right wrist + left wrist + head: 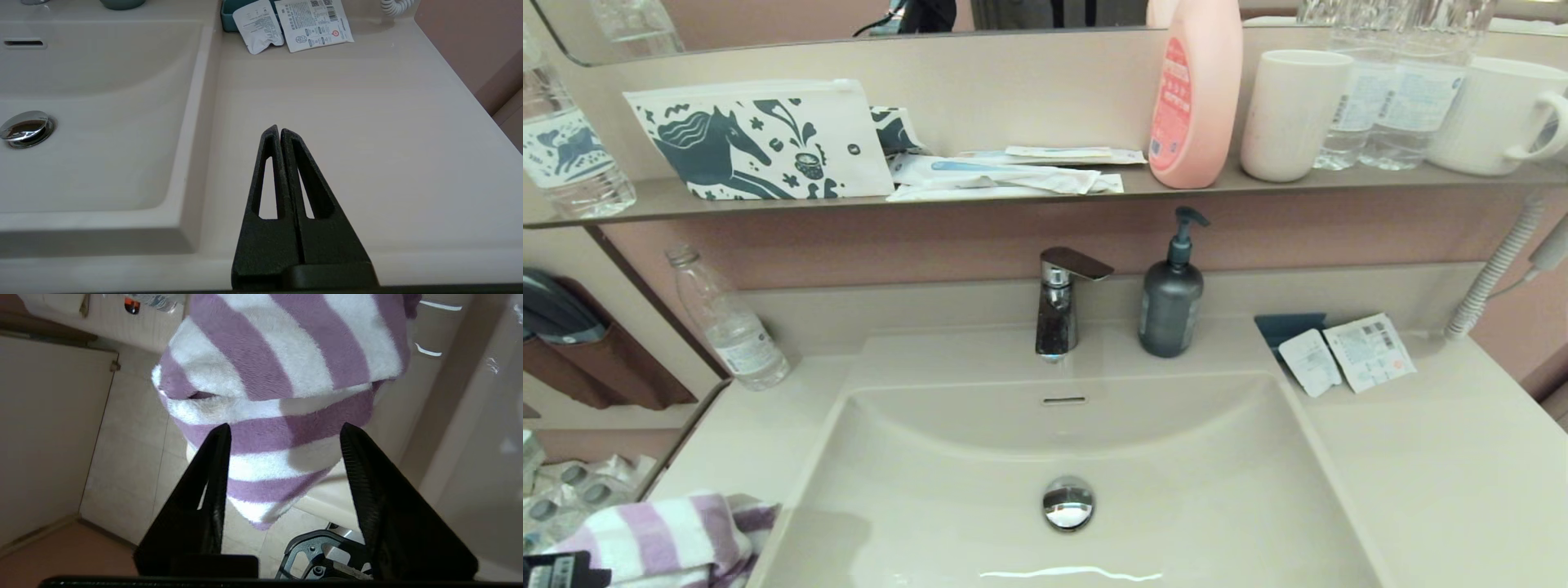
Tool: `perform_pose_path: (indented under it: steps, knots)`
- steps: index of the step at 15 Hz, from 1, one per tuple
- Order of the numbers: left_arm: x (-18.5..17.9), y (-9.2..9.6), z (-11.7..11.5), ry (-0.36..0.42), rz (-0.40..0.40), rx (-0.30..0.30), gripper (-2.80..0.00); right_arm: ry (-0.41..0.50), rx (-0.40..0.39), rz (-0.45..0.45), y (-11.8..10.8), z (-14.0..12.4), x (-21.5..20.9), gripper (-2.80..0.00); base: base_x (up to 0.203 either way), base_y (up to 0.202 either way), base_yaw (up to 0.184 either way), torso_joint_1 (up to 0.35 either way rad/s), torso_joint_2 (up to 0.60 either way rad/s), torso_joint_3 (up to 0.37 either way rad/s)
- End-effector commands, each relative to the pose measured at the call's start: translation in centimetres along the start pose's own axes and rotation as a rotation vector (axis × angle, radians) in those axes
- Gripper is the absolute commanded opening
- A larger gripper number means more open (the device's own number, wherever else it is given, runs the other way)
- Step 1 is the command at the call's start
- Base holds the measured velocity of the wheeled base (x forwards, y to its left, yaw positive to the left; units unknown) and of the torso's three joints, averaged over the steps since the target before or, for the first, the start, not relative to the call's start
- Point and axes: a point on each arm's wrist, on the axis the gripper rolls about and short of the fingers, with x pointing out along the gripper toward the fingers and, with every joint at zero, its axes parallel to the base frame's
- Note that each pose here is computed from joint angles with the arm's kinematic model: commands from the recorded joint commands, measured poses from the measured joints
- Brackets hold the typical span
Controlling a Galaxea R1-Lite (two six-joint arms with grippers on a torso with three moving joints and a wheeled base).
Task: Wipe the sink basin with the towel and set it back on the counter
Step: Pick up the cloth
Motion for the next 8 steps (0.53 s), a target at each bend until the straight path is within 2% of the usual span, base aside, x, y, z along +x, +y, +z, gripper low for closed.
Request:
perform_pose_path:
  steps: [1, 6, 8]
  knots:
    - [0.3, 0.7, 1.4, 0.060, 0.020, -0.006, 0.00, 0.001, 0.000, 0.001, 0.0, 0.0, 0.0, -2.80, 0.000, 0.000, 0.000, 0.000, 0.00, 0.000]
    - [3.4, 1.5, 3.8, 0.196, 0.026, 0.024, 0.00, 0.002, 0.000, 0.001, 0.0, 0.0, 0.0, -2.80, 0.000, 0.000, 0.000, 0.000, 0.00, 0.000]
    - [4.6, 1.5, 4.4, 0.211, 0.012, 0.021, 0.00, 0.002, 0.000, 0.001, 0.0, 0.0, 0.0, -2.80, 0.000, 0.000, 0.000, 0.000, 0.00, 0.000]
